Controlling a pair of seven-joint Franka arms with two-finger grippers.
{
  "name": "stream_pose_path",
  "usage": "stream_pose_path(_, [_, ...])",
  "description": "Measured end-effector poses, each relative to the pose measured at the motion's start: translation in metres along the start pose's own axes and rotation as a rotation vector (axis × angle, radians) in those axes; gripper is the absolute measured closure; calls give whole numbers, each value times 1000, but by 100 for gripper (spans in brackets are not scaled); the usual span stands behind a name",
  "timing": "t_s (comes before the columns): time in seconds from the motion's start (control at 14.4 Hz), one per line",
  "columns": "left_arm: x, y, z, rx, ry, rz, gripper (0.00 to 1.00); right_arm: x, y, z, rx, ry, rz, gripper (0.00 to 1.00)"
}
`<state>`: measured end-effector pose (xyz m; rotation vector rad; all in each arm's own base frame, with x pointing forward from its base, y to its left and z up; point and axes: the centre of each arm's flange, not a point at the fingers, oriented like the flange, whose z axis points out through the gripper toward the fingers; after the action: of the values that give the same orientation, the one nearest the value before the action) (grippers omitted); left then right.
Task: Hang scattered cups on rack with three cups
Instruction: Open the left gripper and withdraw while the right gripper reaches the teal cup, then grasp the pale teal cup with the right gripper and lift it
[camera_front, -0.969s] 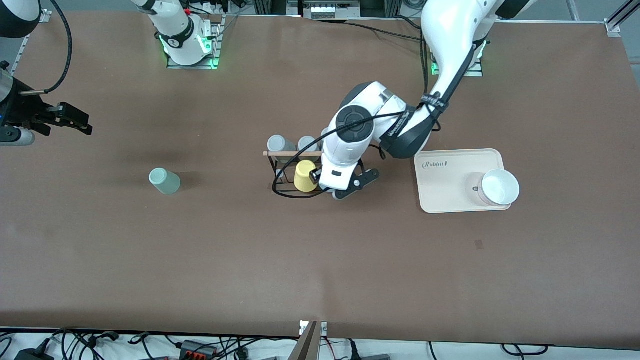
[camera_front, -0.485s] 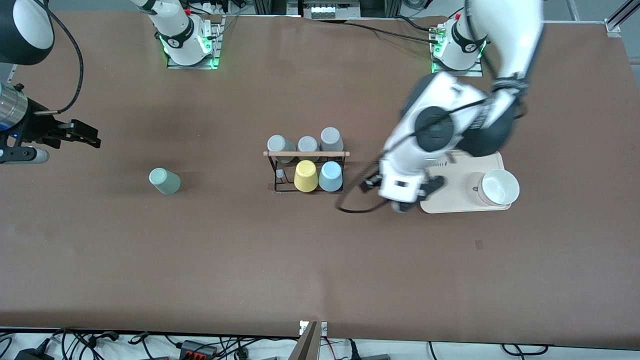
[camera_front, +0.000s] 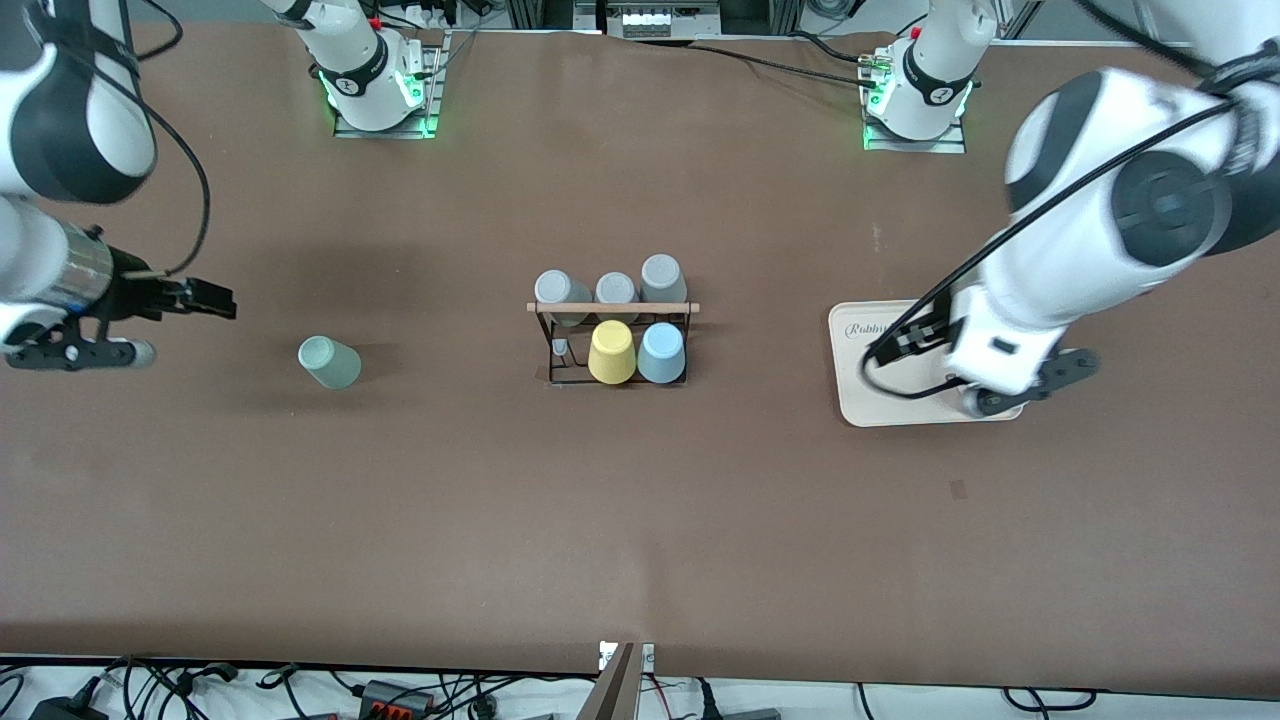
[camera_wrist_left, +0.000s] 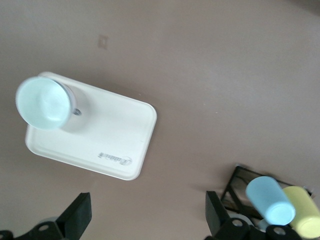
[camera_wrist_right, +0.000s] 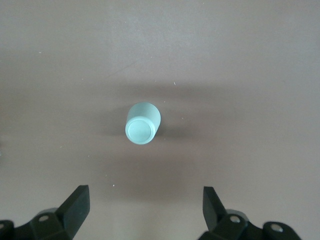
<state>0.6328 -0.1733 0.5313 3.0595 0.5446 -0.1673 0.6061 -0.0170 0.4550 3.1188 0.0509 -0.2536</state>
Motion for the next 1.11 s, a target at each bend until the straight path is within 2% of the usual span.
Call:
stream_pose_path(0.28, [-1,-60,-25,6,19,128,0,23,-4,51,-4,-14,-7,0])
stream_pose_path(0.55, [1,-110,-44,14,18,217,0,25,-8,102,-6,-14,-15,0])
stream_pose_path(1.11, [-17,-154,-91,16,59,269,0,22,-31,168,-13,-47,-44,0])
